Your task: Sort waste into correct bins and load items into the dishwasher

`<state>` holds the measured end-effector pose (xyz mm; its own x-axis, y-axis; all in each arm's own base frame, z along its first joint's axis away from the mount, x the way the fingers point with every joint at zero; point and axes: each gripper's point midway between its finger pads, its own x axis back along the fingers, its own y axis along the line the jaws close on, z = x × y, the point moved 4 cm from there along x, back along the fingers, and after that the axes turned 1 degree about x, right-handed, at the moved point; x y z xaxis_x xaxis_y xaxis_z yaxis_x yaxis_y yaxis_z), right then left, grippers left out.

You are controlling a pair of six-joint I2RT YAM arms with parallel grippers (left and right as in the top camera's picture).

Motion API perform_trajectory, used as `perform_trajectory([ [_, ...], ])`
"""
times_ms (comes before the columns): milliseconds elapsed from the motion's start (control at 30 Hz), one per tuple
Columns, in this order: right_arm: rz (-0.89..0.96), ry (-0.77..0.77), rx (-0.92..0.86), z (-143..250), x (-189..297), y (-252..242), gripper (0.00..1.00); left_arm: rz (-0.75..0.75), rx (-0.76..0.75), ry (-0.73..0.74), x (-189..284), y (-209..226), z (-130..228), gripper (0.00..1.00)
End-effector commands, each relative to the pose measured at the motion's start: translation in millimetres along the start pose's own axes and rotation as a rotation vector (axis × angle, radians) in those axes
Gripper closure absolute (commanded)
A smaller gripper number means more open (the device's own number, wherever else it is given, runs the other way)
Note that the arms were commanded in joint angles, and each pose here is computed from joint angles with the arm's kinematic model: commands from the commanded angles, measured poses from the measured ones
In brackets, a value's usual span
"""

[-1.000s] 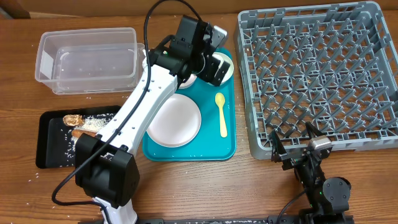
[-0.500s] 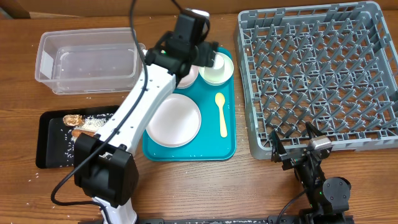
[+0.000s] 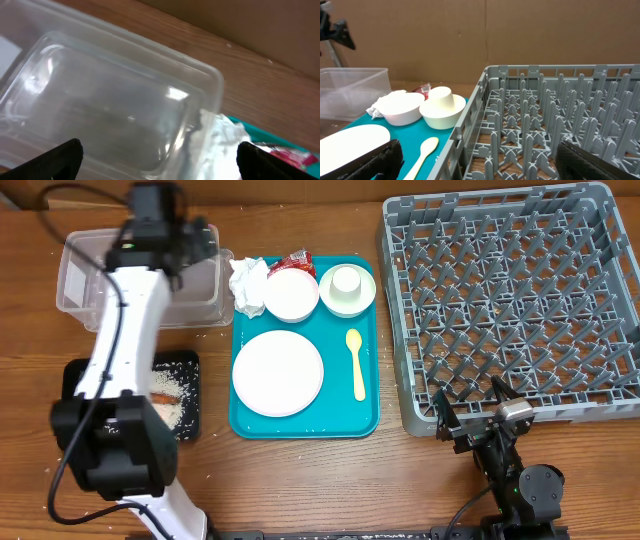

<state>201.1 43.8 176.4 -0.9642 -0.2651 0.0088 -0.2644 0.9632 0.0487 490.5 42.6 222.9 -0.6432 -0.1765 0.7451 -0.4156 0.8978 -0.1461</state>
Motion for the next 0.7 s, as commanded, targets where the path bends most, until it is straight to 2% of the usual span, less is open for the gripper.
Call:
perform_trajectory([
  [0,0.004,0.001,0.006,3,0,0,0.0,0.039,0.066,0.019,1,13,-7,0.0],
  [267,0.07,-0.061,0.02,-10,0,-9,0.0,-0.021,0.106,0.078,-1,45,-2,0.0],
  [433,-0.106,-0.193,-0.003,-38,4,15,0.0,-0.022,0.105,0.082,-1,45,-1,0.0],
  [533,-0.143,-0.229,-0.001,-45,7,20,0.0,-0.022,0.105,0.082,-1,45,-1,0.0],
  [667,-0.206,-0.419,0.008,-82,21,29,0.0,-0.022,0.105,0.082,-1,45,-1,0.0],
])
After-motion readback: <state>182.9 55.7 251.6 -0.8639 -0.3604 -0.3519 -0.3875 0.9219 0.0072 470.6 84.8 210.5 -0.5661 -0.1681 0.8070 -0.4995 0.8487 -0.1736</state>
